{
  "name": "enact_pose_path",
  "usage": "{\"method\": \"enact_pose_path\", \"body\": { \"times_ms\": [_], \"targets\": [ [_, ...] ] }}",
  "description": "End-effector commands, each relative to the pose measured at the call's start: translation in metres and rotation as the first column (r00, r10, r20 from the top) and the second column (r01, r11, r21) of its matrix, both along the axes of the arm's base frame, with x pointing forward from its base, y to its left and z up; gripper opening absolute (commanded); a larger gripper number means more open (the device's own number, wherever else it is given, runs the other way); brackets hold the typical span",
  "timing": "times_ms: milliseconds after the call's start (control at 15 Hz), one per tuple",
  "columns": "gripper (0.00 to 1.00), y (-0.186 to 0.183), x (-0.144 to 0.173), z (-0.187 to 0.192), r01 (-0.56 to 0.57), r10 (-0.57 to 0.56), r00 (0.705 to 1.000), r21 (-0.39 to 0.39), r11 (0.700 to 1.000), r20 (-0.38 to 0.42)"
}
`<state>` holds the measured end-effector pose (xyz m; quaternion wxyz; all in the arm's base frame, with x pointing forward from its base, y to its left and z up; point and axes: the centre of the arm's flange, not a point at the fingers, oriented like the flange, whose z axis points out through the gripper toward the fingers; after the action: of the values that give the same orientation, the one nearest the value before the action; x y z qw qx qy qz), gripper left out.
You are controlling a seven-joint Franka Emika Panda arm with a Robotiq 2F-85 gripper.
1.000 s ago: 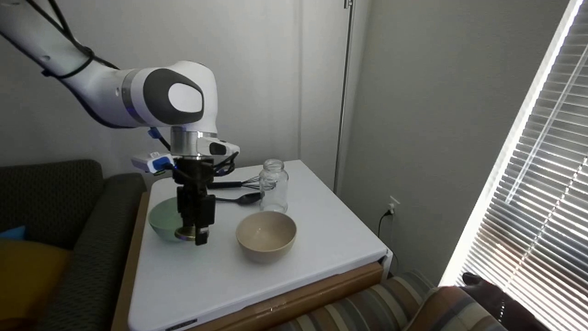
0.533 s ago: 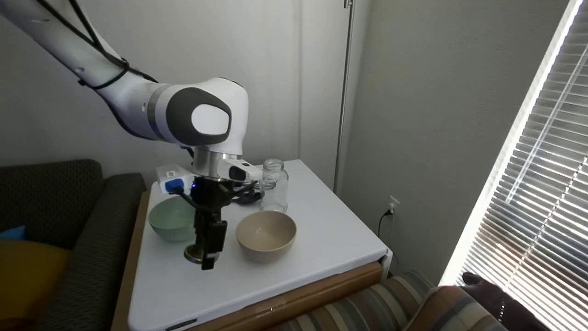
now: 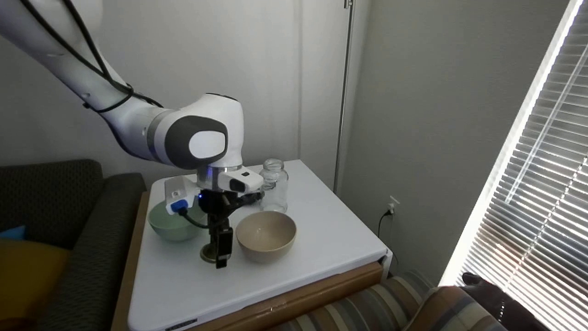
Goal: Take the lid off the bottle and put it on the tray
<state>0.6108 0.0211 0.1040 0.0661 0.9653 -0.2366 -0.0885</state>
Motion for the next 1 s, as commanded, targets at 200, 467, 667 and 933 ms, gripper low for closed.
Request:
{"method": "enact_pose_path", "body": {
  "times_ms": [200,467,667,933],
  "targets": [
    [0.48,0.037,0.018,-0.010,-0.052,0.059,0.986,-0.053,0.997,0.154],
    [0.48,0.038,0.032,-0.026,0.038,-0.027,0.973,-0.044,0.998,0.229],
    [0.48,0.035,0.037,-0.035,0.086,-0.077,0.970,-0.033,0.996,0.232],
    [0.48,0.038,0.041,-0.041,0.124,-0.121,0.968,-0.001,0.992,0.219]
  ]
}}
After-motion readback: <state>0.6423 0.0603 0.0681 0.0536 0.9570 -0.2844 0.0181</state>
